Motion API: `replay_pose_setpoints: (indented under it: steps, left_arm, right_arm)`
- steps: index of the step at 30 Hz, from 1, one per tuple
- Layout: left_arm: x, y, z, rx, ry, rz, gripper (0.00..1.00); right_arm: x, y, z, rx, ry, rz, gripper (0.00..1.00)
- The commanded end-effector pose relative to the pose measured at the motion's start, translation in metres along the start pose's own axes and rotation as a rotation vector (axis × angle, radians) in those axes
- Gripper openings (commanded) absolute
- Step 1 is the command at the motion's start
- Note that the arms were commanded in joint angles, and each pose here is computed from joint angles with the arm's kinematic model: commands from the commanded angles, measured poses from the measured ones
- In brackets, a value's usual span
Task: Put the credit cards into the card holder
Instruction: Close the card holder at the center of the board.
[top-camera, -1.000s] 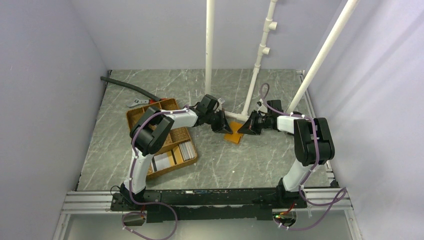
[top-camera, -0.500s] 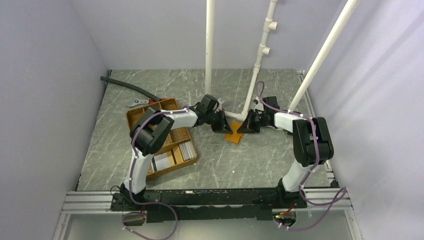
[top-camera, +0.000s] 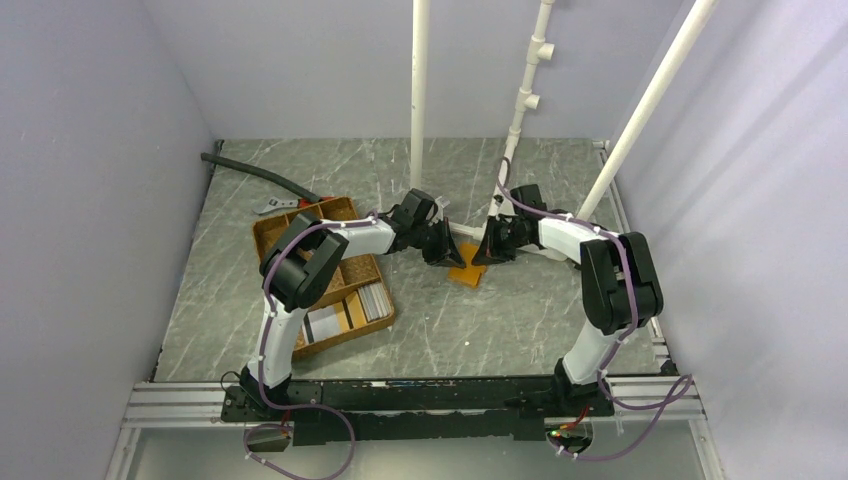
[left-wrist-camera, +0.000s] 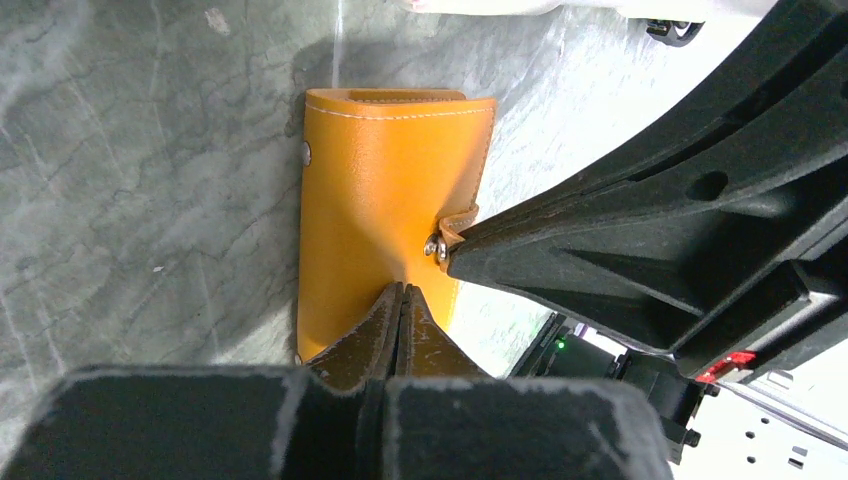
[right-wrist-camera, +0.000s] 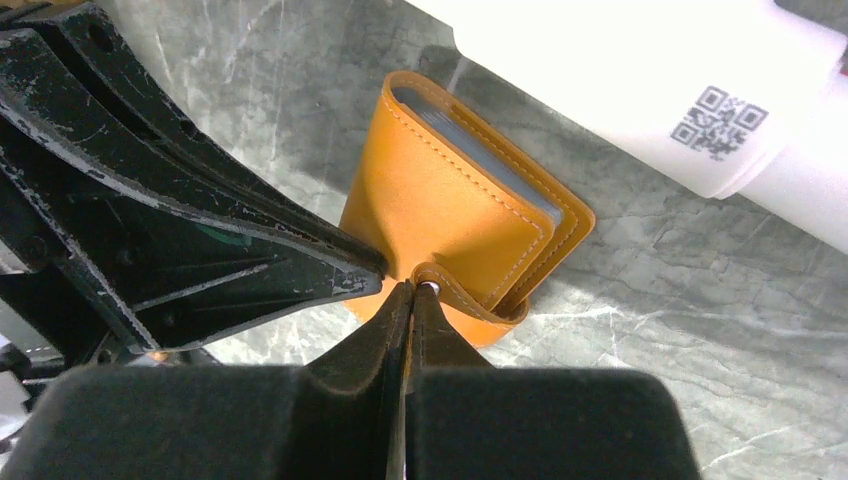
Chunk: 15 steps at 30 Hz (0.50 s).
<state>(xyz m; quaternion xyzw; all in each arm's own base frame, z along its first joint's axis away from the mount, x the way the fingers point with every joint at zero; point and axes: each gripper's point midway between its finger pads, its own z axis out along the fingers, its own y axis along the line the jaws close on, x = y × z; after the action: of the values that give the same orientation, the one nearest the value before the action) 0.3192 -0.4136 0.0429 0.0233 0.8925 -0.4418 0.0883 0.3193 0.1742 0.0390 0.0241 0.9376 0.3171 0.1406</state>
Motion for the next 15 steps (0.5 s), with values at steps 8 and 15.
replay_pose_setpoints:
  steps: [8, 15]
  left_arm:
    - [0.014, 0.048, 0.012, -0.126, 0.036, -0.08, 0.0]
    - [0.015, 0.047, 0.008, -0.13, 0.033, -0.075, 0.0]
  right_arm:
    - [0.022, -0.052, 0.026, 0.434, 0.134, -0.119, 0.0]
    - [0.052, -0.087, 0.04, 0.593, 0.218, -0.024, 0.0]
